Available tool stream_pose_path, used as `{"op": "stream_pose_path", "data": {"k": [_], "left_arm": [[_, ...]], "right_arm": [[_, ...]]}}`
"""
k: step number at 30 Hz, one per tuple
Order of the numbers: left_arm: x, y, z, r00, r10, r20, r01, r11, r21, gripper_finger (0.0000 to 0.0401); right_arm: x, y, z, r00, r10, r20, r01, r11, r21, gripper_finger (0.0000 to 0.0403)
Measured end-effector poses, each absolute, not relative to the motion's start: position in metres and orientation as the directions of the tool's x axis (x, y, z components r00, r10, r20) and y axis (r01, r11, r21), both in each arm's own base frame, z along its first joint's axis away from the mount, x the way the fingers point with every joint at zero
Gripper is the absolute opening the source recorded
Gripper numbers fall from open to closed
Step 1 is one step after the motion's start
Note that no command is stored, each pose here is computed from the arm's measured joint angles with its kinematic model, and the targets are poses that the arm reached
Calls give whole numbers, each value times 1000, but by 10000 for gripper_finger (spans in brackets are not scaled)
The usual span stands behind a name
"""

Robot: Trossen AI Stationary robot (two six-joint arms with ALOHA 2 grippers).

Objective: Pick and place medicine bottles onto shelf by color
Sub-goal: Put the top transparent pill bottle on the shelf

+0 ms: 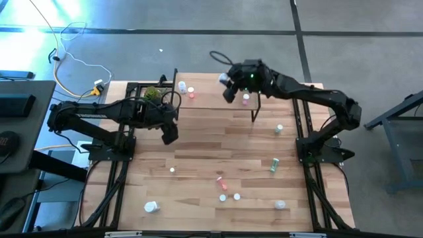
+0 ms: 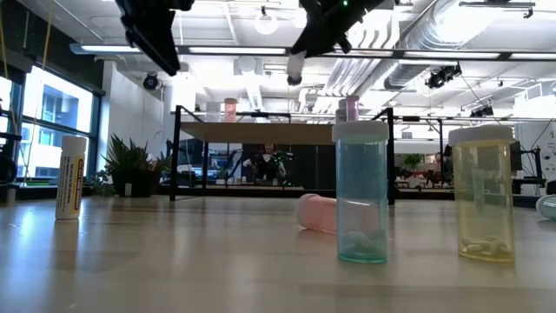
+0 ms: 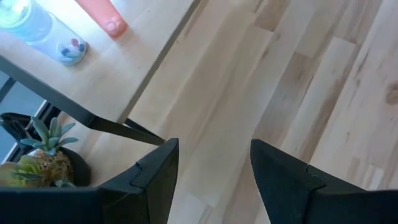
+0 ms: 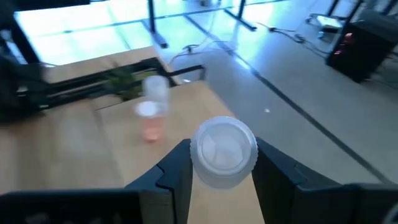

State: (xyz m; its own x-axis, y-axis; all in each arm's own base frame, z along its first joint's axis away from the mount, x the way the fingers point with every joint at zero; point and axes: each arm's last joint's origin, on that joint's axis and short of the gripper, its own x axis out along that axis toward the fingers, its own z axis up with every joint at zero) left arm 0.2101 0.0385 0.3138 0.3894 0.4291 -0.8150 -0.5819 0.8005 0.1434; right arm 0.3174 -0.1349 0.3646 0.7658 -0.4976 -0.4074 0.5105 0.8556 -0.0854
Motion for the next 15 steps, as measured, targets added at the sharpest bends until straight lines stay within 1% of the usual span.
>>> {"op": "stream_pose_path", "data": {"k": [4,11,15], "left_arm": [[210,43,314,382,457,-803,-604,781,157,191],[212,50,316,397,476,-784,-641,756,135,191],[213,54,318,408,487,-773,-658,743,121,191]], "right_arm": [[307,-157,365,746,-524,-411,539,837,-88,125],[289,-194,361,702,-571,-426,597,798,-86,126],[286,-203,358,720,-539,-437,595,804,-12,127]]}}
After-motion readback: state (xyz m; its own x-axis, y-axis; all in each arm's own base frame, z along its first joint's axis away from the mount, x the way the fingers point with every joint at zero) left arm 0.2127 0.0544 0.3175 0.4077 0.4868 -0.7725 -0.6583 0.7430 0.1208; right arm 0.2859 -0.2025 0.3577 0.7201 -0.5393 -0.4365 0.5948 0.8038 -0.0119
